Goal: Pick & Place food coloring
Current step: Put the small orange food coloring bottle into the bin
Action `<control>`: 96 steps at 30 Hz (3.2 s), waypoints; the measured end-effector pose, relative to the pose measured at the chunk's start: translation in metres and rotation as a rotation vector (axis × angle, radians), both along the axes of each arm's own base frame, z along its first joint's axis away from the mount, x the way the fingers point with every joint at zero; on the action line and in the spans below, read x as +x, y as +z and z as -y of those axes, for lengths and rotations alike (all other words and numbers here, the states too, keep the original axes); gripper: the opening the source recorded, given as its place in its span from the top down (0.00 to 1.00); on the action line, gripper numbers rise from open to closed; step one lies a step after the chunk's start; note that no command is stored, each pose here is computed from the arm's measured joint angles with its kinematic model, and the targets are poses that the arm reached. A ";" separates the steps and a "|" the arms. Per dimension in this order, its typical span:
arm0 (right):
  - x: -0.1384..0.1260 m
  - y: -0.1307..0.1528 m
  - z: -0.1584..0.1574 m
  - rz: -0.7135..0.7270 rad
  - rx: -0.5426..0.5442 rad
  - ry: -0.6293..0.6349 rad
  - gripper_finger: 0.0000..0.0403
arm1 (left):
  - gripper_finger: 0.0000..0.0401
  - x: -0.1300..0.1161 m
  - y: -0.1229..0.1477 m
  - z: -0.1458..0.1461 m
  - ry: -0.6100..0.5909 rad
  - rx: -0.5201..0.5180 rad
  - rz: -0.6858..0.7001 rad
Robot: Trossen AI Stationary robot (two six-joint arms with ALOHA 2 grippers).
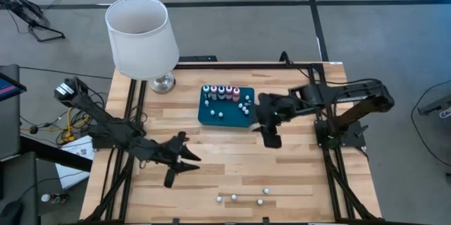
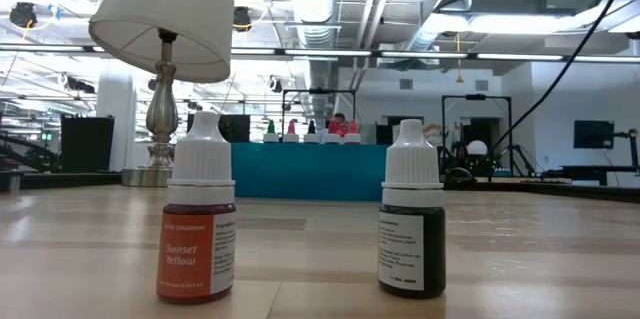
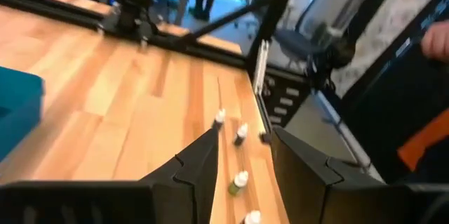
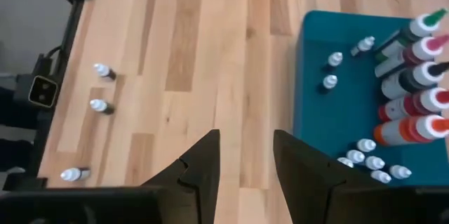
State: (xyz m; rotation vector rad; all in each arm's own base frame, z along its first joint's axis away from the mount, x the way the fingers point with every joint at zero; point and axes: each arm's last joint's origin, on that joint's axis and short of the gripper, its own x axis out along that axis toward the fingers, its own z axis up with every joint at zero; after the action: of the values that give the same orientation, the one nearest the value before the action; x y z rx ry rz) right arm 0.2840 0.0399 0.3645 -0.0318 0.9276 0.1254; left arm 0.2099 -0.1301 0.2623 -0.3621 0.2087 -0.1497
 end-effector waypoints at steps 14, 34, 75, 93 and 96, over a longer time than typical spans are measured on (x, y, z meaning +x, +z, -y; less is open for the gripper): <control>-0.024 -0.012 -0.044 -0.012 0.002 0.057 0.71 | 0.69 0.056 -0.031 0.046 -0.161 0.027 -0.195; -0.133 -0.054 -0.073 0.098 0.061 -0.062 0.71 | 0.69 0.136 -0.047 0.100 -0.143 0.186 -0.626; -0.143 -0.063 -0.079 0.121 0.030 -0.086 0.71 | 0.69 0.149 -0.095 0.106 -0.236 0.284 -0.771; -0.142 -0.063 -0.079 0.134 0.017 -0.099 0.71 | 0.79 0.152 -0.106 0.109 -0.247 0.271 -0.782; -0.142 -0.063 -0.078 0.134 0.016 -0.105 0.71 | 0.79 0.152 -0.106 0.109 -0.246 0.271 -0.786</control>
State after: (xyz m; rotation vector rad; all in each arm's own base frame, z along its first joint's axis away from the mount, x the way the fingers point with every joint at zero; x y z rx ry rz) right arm 0.1424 0.1178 0.3017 0.0234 0.7924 0.0326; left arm 0.3617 -0.2387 0.1561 -0.1069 1.0417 -0.2130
